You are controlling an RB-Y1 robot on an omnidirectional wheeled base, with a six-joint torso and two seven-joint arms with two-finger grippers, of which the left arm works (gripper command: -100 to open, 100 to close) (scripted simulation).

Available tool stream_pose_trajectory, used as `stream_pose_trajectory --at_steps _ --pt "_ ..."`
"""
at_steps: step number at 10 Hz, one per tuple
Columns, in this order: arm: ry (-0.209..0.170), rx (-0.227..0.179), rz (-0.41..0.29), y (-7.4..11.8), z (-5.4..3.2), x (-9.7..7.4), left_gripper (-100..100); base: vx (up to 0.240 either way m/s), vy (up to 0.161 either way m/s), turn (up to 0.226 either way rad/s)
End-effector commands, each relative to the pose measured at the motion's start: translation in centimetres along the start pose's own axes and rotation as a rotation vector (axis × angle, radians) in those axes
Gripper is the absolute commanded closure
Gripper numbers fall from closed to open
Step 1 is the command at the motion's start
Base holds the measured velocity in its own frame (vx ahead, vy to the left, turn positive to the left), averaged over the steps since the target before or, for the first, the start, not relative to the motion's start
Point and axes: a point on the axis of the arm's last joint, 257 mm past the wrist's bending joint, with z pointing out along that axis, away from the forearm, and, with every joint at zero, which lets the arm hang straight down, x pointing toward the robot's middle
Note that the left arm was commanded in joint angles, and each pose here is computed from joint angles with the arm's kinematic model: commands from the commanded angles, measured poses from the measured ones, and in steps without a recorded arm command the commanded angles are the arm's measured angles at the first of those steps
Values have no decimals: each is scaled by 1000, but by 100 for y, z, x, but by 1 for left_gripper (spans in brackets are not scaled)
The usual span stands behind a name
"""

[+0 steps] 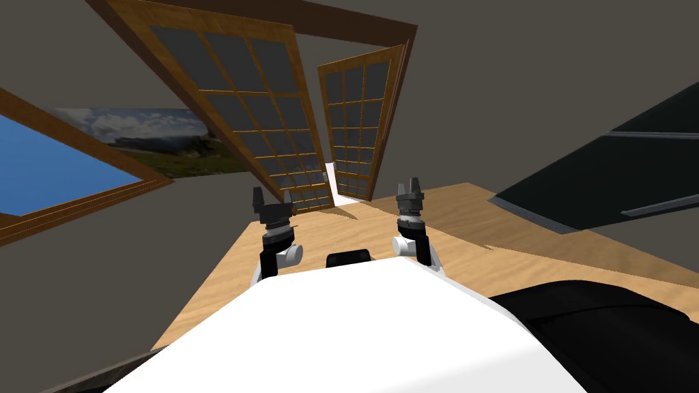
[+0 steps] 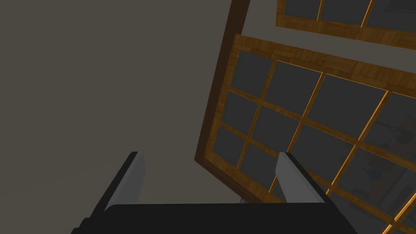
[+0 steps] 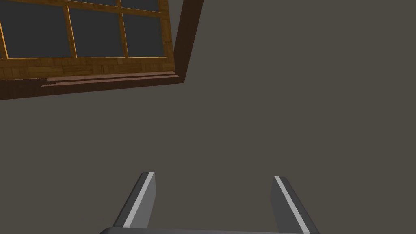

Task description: Push the door open

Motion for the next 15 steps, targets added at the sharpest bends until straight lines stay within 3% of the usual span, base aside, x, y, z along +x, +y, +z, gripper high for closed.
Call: stream_pose_trajectory --at_steps 1,8,15 --pt "-8 -15 -33 88 -30 -64 -100 81 15 -75" --pt "-59 -77 -180 553 -168 -284 -100 89 17 -80" --pt "-143 -136 -342 1051 -364 -566 -100 94 28 -95"
